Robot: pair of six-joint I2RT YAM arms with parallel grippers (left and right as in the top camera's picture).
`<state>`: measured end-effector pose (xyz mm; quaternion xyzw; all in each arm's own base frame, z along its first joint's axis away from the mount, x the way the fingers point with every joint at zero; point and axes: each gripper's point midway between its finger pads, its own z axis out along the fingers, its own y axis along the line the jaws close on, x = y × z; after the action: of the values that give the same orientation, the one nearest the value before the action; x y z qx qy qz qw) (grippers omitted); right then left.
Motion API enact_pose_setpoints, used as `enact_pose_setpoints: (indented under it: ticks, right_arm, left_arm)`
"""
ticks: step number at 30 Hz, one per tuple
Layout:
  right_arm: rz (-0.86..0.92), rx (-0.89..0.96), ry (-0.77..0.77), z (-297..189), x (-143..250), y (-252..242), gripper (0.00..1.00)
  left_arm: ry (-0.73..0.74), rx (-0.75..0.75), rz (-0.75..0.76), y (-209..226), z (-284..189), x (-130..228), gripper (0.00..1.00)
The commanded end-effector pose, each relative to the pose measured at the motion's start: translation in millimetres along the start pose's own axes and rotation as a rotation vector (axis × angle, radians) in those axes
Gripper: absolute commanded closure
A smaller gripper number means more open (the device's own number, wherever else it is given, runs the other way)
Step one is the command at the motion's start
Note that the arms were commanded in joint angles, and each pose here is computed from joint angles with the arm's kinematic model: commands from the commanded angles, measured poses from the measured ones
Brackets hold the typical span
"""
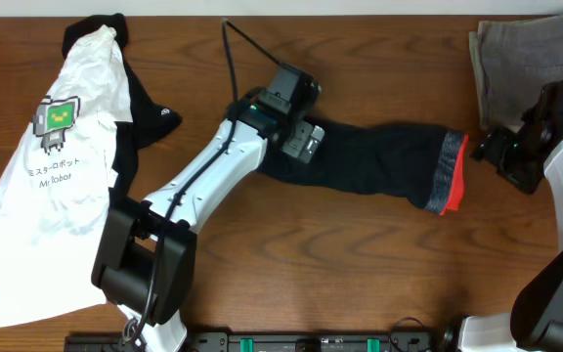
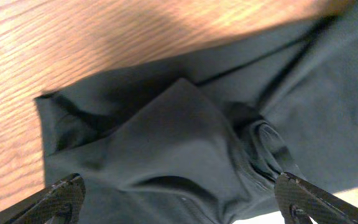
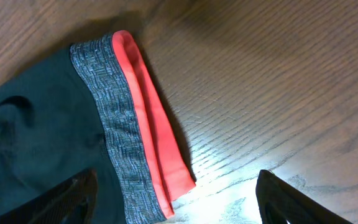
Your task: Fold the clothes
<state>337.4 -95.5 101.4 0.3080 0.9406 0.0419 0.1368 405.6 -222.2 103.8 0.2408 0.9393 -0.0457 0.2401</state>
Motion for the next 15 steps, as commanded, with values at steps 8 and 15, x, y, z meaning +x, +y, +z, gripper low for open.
enact_pose_setpoints:
  ticks: [8, 15]
  right_arm:
    - [-0.028, -0.015, -0.025, -9, -4, 7, 0.21]
    - [-0.034, -0.012, -0.015, -9, -2, 6, 0.2]
  left_arm:
    - [0.032, -0.054, -0.15, 49, 7, 8, 0.02]
    - [0.061, -0.023, -0.192, 60, 32, 16, 0.02]
